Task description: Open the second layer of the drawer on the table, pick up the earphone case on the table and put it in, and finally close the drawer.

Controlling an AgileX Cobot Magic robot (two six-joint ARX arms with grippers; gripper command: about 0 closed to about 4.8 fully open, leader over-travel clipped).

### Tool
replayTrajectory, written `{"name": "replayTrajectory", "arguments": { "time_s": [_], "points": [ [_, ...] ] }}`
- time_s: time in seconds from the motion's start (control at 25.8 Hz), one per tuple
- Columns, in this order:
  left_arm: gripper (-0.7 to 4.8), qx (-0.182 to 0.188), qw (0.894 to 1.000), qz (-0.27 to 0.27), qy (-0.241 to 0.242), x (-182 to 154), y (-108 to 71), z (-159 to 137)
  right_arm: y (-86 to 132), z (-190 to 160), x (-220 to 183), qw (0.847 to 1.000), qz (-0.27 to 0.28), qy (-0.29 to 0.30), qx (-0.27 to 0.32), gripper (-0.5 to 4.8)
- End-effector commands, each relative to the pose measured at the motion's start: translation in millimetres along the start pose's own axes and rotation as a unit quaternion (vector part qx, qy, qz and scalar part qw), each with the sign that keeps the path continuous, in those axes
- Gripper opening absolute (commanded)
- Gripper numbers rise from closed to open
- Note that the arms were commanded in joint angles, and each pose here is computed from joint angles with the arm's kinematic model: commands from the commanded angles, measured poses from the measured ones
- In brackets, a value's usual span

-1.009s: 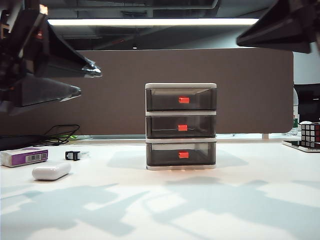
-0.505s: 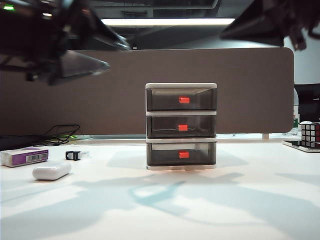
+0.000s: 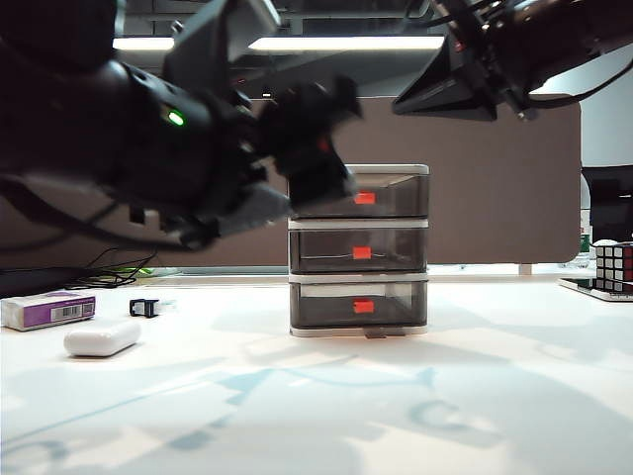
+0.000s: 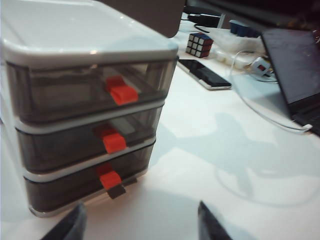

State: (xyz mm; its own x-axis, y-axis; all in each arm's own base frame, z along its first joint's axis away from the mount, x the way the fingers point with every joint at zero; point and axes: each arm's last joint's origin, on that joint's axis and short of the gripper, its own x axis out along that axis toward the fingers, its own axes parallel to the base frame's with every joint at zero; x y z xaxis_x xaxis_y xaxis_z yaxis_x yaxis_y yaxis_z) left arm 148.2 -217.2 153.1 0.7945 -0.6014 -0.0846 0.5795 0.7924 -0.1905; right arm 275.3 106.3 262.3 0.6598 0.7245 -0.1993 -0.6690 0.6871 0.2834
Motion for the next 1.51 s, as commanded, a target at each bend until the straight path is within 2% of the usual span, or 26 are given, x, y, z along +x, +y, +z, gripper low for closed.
{"name": "replayTrajectory", "arguments": {
  "time_s": [0.04,0.16,0.35,0.62,0.74,0.89,1.05,1.16,1.51],
  "points": [
    [2.78,-0.004,1.000,0.024,-0.018,7.9,-11.4,-5.3,-0.3,6.6,6.6,1.000,0.019,0.007,-0.012,-0.05],
    [2.78,-0.006,0.998,0.060,-0.019,21.5,-24.5,-15.7,1.3,8.3,12.5,0.999,0.025,0.017,-0.037,-0.05],
    [2.78,-0.017,0.995,0.086,-0.038,38.3,-29.6,-22.5,5.2,6.8,15.2,0.998,0.030,0.022,-0.058,-0.05],
    [2.77,-0.024,0.994,0.097,-0.053,51.5,-34.8,-20.7,-2.3,-0.1,26.9,0.997,0.022,0.071,-0.030,-0.05],
    [2.77,-0.025,0.993,0.100,-0.057,53.9,-33.8,-18.4,-7.5,7.8,42.0,0.996,0.041,0.076,-0.027,-0.05],
    [2.77,-0.023,0.993,0.106,-0.054,58.4,-34.3,-23.7,-11.7,18.1,54.3,0.995,0.040,0.083,-0.023,-0.05],
    [2.78,-0.020,0.989,0.133,-0.054,69.5,-36.3,-32.6,-14.1,26.3,61.7,0.995,0.041,0.085,-0.024,-0.05],
    [2.78,-0.020,0.984,0.165,-0.061,76.4,-35.9,-40.6,-15.8,23.4,63.9,0.995,0.040,0.092,-0.020,-0.05],
    [2.78,-0.033,0.981,0.175,-0.083,89.1,-39.5,-45.6,-19.5,10.2,64.4,0.990,0.024,0.140,0.004,-0.05]
  ]
}}
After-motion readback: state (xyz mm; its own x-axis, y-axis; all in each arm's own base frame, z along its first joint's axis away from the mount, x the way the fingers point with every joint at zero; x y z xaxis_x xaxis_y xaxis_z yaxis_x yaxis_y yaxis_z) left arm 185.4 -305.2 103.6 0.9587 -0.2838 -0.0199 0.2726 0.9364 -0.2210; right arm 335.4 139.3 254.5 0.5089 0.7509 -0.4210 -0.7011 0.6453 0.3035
